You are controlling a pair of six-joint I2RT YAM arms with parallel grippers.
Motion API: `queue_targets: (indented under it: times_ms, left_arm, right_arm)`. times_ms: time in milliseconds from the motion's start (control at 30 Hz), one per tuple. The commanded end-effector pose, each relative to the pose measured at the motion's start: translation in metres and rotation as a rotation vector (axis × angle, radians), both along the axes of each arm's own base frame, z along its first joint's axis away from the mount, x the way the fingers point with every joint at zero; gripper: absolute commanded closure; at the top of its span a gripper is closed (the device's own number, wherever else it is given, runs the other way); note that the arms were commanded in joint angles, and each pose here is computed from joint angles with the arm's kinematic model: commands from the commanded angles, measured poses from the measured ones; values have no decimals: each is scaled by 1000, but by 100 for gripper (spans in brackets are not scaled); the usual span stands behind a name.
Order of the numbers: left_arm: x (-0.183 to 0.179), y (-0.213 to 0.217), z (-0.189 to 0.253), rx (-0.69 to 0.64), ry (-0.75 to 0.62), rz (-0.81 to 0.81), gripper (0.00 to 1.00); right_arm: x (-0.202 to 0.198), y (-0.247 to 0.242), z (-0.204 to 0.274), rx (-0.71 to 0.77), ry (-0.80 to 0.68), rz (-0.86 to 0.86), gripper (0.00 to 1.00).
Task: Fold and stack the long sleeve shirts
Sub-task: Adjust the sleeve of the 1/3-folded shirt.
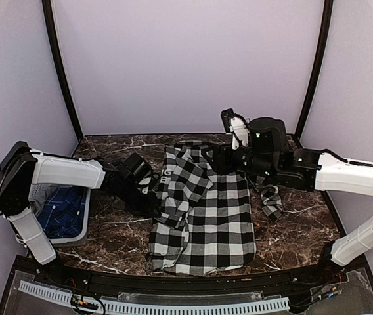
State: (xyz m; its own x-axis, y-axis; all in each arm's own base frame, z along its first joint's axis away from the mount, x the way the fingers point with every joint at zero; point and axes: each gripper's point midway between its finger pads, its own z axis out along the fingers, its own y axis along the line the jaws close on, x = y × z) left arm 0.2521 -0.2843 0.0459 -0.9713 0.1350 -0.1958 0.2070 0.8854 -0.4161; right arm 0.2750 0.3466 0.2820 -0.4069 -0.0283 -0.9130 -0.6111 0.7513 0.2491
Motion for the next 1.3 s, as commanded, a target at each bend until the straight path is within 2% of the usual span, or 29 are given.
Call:
queue_targets:
  times_ms: [0,300,400,833,1267]
  left_arm:
    - [-14,1,5,-20,33,-12,71]
    - [-24,-6,11,-46,60,-43,95]
    - [-27,-10,15,-52,67,-66,99]
    - [-43,-18,49,-105,102,-137,100]
    - [-63,-10,43,-83,153,-155,100]
  right_arm:
    - [11,-16,26,23,-89,-88,44]
    - [12,-35,34,30,-129,-145,42]
    - [11,-34,31,21,-123,-141,42]
    - [14,-26,10,-42,-77,-125,42]
    - [17,-12,-10,-93,-26,-91,43]
